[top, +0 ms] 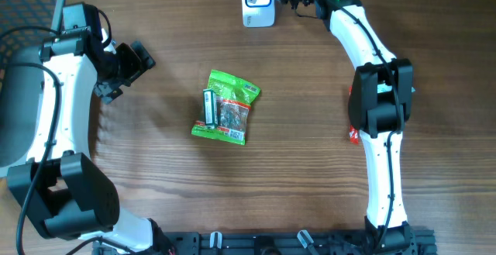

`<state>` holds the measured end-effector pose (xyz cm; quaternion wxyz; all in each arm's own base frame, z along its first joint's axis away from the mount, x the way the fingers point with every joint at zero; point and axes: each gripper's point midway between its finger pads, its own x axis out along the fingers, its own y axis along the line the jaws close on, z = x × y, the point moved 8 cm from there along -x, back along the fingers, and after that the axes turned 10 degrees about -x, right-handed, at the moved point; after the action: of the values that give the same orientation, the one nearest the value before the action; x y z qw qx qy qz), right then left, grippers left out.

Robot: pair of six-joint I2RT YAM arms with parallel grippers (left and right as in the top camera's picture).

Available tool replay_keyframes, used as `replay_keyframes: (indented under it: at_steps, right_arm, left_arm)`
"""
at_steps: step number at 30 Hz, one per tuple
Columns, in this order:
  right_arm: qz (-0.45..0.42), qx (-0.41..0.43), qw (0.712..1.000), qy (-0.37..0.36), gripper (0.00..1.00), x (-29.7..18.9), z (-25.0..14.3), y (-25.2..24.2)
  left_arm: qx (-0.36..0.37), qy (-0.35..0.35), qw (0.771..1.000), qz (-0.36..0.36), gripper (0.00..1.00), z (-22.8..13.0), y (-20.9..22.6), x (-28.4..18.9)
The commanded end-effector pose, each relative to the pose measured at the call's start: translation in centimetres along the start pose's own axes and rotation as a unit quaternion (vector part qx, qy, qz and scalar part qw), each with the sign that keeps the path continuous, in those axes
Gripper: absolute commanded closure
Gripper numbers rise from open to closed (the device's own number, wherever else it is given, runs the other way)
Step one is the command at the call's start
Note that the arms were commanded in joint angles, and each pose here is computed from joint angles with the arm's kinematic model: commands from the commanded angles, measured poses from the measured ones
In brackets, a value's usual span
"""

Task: Scan the item barcode
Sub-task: 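Hold the tissue pack up to the white scanner window, then lower the tissue pack to the right side and release it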

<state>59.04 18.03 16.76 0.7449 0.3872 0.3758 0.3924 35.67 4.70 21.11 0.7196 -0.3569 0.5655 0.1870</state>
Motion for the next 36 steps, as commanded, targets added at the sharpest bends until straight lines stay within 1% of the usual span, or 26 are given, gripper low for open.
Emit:
replay_keyframes:
  at_steps: [1, 5, 10, 14, 18, 24, 28, 30, 33, 35, 36]
  right_arm:
    - [-0.017, -0.011, 1.000, -0.007, 0.96, 0.6, -0.3, -1.3]
    - [-0.019, -0.007, 1.000, -0.004, 0.96, 0.9, -0.7, -2.3]
    - [-0.007, -0.009, 1.000, 0.000, 0.96, 0.9, -0.7, -2.1]
    - [-0.015, 0.000, 1.000, 0.006, 0.96, 0.9, -1.0, -2.4]
    - [-0.059, 0.010, 0.998, -0.008, 0.96, 0.9, -1.0, -3.5]
    - [-0.020, -0.007, 1.000, 0.004, 0.96, 0.7, -0.8, -2.1]
    - [-0.045, -0.023, 0.999, -0.010, 0.95, -1.3, 0.5, 1.4]
    - [-0.067, -0.059, 0.996, -0.007, 0.96, -3.4, 0.9, 5.1]
    - [-0.084, -0.108, 0.990, 0.023, 0.96, -6.9, 0.1, 10.5]
    - [-0.098, -0.159, 0.980, 0.063, 0.96, -10.3, -1.6, 14.2]
    - [-0.108, -0.177, 0.975, 0.081, 0.96, -11.6, -2.4, 15.1]
  left_arm:
    - [0.002, 0.007, 1.000, 0.000, 0.00, -0.1, 0.1, 0.4]
    - [0.002, 0.007, 1.000, 0.000, 0.00, -0.1, 0.1, 0.4]
    - [0.002, 0.007, 1.000, 0.000, 0.00, -0.1, 0.1, 0.4]
    - [0.002, 0.007, 1.000, 0.000, 0.00, -0.1, 0.1, 0.4]
    - [0.002, 0.007, 1.000, 0.000, 0.00, -0.1, 0.1, 0.4]
    - [0.002, 0.007, 1.000, 0.000, 0.00, -0.1, 0.1, 0.4]
    - [0.002, 0.007, 1.000, 0.000, 0.00, -0.1, 0.1, 0.4]
    - [0.002, 0.007, 1.000, 0.000, 0.00, -0.1, 0.1, 0.4]
    - [0.002, 0.007, 1.000, 0.000, 0.00, -0.1, 0.1, 0.4]
    - [0.002, 0.007, 1.000, 0.000, 0.00, -0.1, 0.1, 0.4]
    - [0.002, 0.007, 1.000, 0.000, 0.00, -0.1, 0.1, 0.4]
